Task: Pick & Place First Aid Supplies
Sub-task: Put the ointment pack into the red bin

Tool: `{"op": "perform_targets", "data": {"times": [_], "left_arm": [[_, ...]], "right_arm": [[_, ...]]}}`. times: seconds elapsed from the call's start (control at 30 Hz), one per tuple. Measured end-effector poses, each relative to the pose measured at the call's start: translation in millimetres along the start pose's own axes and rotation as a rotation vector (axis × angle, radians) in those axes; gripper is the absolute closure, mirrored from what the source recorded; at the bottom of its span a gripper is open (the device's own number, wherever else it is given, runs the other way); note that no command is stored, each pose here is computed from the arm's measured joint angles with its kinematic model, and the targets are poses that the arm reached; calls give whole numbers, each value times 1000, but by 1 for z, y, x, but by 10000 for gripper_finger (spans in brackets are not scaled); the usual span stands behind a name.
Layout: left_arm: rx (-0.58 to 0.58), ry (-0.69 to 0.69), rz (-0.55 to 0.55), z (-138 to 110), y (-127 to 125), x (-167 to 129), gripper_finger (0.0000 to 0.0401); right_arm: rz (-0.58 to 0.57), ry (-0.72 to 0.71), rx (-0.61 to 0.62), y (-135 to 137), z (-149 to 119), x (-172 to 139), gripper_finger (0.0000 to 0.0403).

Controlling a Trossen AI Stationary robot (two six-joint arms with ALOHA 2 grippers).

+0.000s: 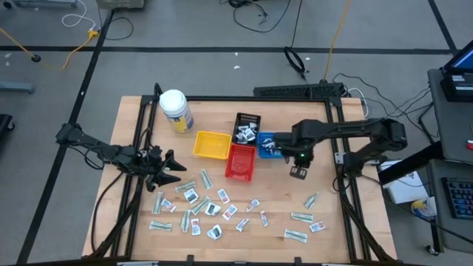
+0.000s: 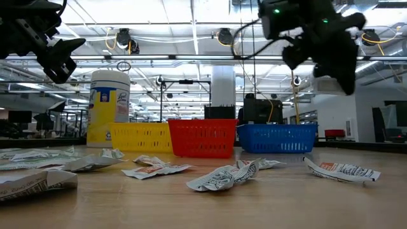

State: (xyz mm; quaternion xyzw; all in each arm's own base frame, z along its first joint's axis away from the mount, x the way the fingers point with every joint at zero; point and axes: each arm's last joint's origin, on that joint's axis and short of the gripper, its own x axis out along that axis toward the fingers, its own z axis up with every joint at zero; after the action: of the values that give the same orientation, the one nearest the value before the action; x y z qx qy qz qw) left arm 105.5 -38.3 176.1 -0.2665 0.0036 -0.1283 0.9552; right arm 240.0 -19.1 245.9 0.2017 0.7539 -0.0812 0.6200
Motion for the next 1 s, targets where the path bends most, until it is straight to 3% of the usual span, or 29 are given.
{"op": "perform_targets", "data": {"times": [0.5,0.8,1.0], "left_arm": [[0,0,0,0,0,0,144],[0,0,0,0,0,0,144],[0,0,0,0,0,0,144]], "right_arm": [[32,-118,-76,43,112,-36,403],[60,-233,-110,56,152,-52,403],[70,-295,-99,60,170,-40,403]]}}
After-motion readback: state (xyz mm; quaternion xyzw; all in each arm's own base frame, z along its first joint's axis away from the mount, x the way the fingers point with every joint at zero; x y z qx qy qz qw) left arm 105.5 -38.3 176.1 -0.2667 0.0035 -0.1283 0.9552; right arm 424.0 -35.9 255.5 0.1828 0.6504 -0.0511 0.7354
